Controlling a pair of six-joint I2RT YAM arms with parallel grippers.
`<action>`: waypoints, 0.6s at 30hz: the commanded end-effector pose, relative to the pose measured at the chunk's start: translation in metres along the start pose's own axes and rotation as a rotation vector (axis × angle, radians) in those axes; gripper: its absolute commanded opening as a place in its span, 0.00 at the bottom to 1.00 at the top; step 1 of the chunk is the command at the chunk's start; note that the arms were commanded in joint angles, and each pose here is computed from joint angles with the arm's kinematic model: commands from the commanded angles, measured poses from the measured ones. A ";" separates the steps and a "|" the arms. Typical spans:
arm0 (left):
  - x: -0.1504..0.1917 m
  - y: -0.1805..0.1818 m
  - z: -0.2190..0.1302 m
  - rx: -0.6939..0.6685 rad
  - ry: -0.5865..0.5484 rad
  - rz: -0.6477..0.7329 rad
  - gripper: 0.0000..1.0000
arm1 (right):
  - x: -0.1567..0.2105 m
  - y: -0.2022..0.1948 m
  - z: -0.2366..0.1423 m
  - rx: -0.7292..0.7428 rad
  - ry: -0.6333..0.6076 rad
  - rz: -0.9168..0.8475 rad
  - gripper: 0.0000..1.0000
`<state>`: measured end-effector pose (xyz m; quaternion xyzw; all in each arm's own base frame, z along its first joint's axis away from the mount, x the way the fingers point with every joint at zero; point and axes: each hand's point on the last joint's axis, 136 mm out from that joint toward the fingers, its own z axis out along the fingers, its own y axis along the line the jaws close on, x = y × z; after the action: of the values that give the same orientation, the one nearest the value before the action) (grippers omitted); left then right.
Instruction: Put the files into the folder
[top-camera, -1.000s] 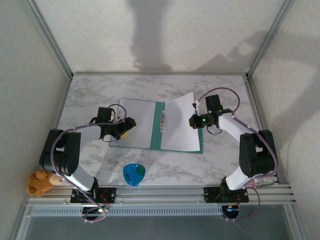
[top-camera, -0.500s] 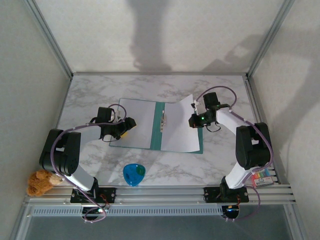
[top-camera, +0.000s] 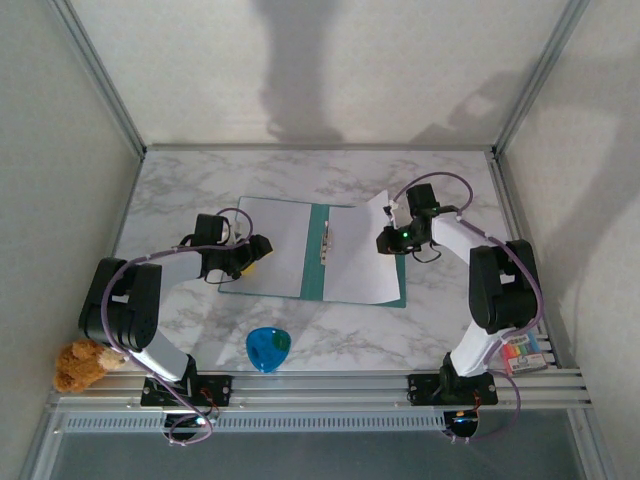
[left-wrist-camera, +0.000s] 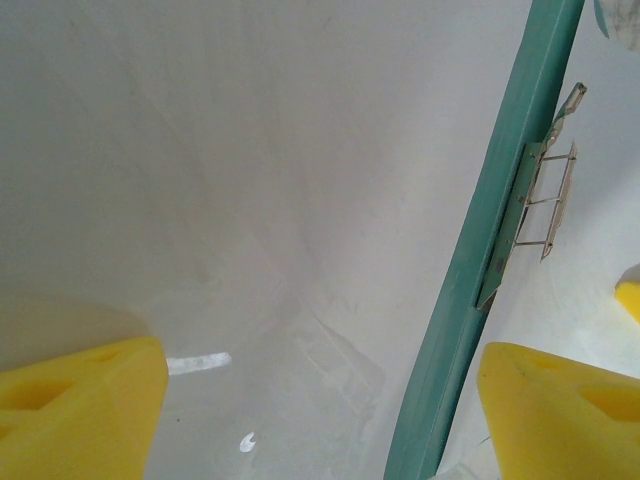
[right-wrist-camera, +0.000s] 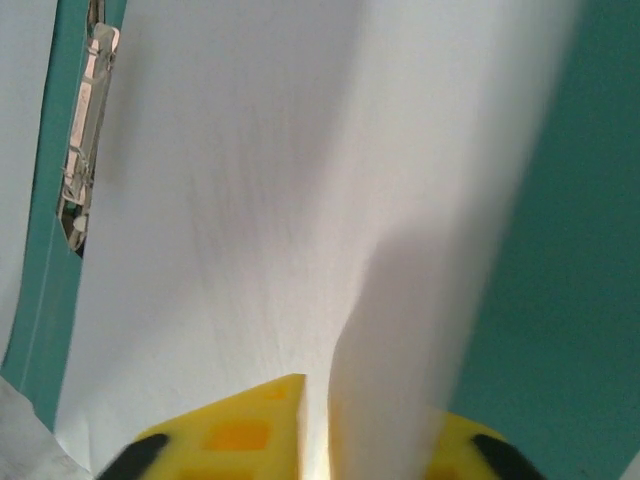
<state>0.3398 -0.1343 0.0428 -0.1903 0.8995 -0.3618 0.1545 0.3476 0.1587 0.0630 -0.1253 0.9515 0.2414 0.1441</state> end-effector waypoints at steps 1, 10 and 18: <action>0.002 0.013 -0.001 -0.062 0.013 -0.019 0.82 | -0.008 -0.002 -0.003 -0.001 -0.005 0.039 0.23; 0.000 0.013 -0.001 -0.064 0.012 -0.019 0.81 | -0.009 -0.010 -0.004 0.045 -0.003 0.086 0.37; 0.001 0.012 -0.002 -0.064 0.013 -0.017 0.81 | -0.005 -0.017 -0.002 0.054 0.000 0.116 0.40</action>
<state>0.3384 -0.1332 0.0419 -0.1916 0.9024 -0.3560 0.1493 0.3569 0.1480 0.0638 -0.0805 0.9595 0.2290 0.1428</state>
